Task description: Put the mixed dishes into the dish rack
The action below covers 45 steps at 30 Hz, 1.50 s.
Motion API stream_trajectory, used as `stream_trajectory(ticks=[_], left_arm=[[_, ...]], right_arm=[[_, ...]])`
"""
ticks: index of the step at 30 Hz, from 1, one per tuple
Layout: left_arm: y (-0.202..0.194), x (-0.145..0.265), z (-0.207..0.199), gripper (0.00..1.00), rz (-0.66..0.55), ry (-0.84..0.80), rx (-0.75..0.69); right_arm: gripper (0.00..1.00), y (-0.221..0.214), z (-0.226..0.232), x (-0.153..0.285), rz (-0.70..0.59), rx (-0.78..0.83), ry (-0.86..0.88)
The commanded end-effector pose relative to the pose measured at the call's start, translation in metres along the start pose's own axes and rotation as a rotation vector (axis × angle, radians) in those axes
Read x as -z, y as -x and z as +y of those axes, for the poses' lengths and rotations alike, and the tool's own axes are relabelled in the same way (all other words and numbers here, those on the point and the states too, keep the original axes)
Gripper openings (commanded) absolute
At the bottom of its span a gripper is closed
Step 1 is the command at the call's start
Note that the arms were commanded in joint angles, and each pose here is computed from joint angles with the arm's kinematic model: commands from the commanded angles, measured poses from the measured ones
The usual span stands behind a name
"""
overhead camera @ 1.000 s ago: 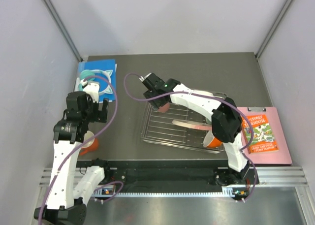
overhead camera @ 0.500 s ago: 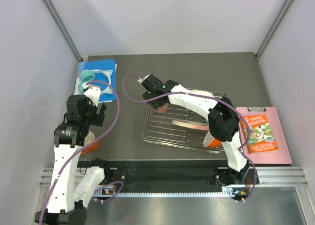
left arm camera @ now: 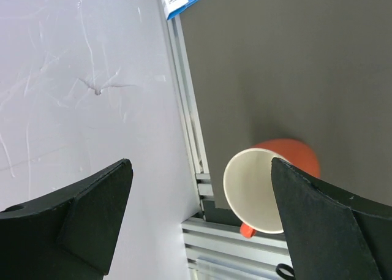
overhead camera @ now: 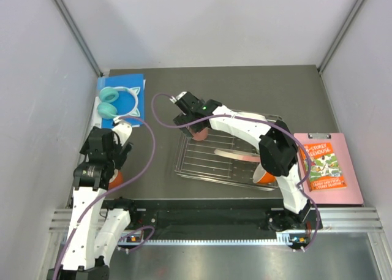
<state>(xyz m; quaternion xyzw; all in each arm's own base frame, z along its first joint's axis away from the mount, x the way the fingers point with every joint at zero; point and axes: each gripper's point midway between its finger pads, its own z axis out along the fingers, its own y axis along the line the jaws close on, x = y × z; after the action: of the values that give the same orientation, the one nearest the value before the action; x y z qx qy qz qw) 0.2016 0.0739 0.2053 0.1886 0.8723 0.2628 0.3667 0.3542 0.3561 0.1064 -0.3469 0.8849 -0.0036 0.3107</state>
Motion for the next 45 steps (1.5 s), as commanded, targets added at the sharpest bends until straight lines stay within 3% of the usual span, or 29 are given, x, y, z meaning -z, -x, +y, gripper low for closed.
stream_trajectory(ticks=[1, 7, 14, 17, 24, 34, 45], left_arm=[[0.004, 0.003, 0.013, 0.99, -0.023, 0.057, -0.028], [0.008, 0.010, 0.022, 0.99, -0.035, 0.080, -0.043], [-0.014, 0.012, 0.022, 0.99, 0.030, 0.113, -0.087], [-0.022, 0.000, 0.013, 0.99, 0.050, 0.106, -0.086], [-0.033, -0.033, -0.007, 0.99, 0.144, 0.032, -0.093], [-0.062, -0.064, 0.033, 0.97, 0.233, -0.043, 0.062], [-0.067, -0.064, -0.018, 0.95, 0.233, -0.339, 0.091]], right_arm=[[1.00, 0.024, -0.012, 0.015, -0.086, -0.012, -0.042], [1.00, 0.042, -0.026, 0.050, -0.164, -0.037, -0.070], [1.00, 0.069, -0.050, 0.145, -0.356, -0.101, -0.124], [1.00, 0.075, -0.051, 0.167, -0.415, -0.118, -0.093], [1.00, 0.066, -0.046, 0.171, -0.414, -0.119, -0.071], [1.00, 0.055, -0.038, 0.204, -0.508, -0.162, -0.028], [1.00, 0.053, -0.042, 0.209, -0.504, -0.163, -0.048]])
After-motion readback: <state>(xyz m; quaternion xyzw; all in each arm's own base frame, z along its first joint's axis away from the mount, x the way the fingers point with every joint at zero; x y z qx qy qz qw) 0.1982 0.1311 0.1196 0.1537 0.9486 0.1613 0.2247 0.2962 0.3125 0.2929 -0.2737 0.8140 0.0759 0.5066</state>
